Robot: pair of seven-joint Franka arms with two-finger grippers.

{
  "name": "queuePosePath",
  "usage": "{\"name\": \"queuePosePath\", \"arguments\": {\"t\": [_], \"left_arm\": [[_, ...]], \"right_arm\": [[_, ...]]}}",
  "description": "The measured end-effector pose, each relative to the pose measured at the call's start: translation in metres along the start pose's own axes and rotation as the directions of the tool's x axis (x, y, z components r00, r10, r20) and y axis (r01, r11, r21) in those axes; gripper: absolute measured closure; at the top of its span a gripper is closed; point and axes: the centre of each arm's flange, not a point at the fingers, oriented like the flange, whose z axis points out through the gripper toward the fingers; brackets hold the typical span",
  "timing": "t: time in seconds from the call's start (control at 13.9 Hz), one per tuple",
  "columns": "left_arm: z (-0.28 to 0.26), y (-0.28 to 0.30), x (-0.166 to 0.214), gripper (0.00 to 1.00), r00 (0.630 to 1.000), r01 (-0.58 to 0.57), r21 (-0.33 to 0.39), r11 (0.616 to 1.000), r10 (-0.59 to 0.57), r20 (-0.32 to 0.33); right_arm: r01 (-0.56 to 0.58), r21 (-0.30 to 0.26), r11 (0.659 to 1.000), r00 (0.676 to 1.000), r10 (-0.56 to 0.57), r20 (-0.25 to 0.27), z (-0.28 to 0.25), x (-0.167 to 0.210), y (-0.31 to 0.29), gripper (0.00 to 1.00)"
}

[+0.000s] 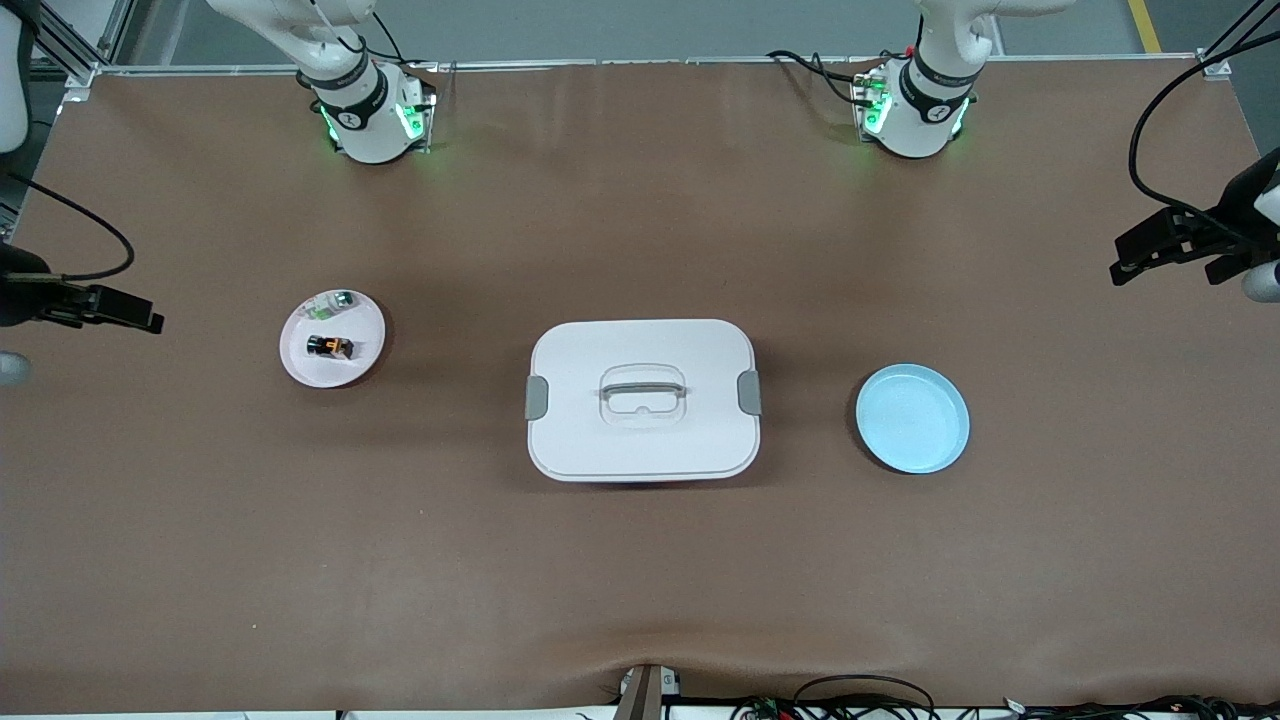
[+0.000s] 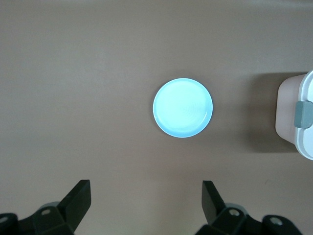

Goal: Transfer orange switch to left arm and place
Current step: 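Move the right gripper toward the white plate with the orange switch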

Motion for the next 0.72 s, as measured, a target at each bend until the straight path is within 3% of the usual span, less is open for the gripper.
{"name": "queuePosePath", "arguments": {"t": [0.72], "left_arm": [[0.000, 0.001, 0.000, 0.00, 1.000, -0.002, 0.000, 1.000, 0.002, 0.000]], "right_arm": [[0.020, -0.006, 1.000, 0.999, -0.020, -0.026, 0.124, -0.020, -0.011, 0.00]]}}
